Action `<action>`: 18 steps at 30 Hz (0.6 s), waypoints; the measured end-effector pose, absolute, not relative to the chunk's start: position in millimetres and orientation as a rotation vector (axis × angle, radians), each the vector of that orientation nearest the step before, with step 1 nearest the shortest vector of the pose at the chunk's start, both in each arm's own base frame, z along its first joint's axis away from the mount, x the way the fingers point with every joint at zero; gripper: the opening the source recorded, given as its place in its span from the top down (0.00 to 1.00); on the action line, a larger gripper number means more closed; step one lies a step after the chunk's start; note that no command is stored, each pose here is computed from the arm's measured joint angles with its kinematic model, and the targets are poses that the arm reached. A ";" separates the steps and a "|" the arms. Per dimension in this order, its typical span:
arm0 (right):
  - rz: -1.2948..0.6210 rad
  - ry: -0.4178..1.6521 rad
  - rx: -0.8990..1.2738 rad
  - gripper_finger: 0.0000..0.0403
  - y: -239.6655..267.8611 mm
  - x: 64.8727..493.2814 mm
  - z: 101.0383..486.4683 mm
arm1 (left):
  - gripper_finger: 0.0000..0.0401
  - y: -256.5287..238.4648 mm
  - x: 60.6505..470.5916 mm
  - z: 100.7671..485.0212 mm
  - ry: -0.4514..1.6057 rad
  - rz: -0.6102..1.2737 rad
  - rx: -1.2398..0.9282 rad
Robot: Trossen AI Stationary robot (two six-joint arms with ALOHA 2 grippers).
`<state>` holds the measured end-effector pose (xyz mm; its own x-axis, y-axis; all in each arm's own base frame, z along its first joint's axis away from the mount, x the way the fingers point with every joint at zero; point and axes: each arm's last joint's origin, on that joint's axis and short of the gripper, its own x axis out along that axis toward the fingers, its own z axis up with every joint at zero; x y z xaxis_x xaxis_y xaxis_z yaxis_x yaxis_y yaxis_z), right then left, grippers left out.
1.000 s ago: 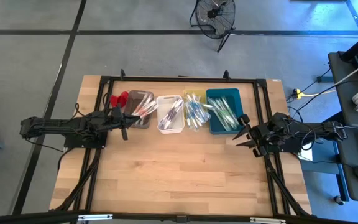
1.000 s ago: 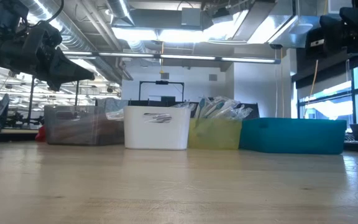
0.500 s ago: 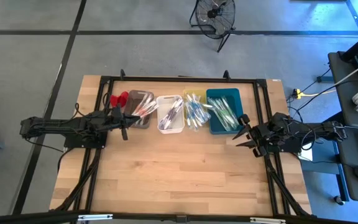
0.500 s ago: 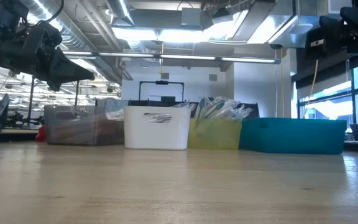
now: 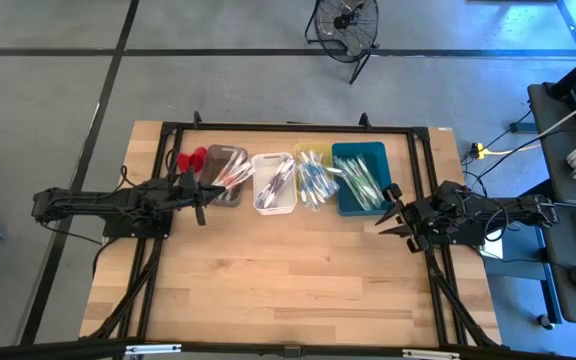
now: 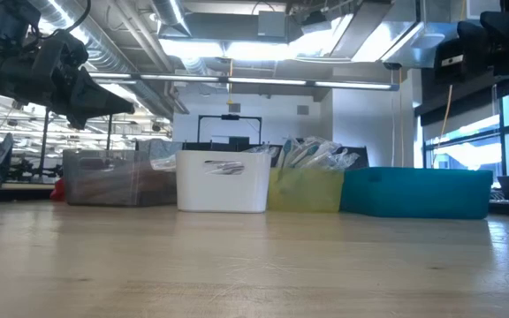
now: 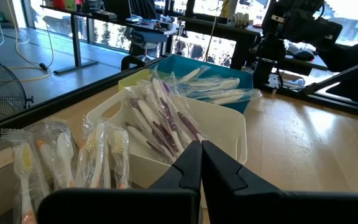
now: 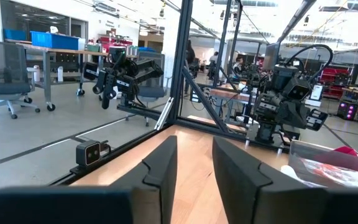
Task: Pick & Place Toothbrushes
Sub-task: Return to Home Position
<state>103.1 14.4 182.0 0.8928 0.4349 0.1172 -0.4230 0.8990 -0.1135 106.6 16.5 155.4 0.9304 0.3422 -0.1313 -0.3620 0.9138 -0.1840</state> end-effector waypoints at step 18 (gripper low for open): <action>0.446 -0.141 -0.086 0.81 14.4 103.1 182.0 | 1.00 16.5 106.6 155.4 0.097 0.363 -0.208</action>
<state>103.1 14.4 182.0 0.8928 0.4349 0.1172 -0.4230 0.8990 -0.1135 106.6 16.5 155.4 0.9304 0.3422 -0.1311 -0.3620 0.9138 -0.1840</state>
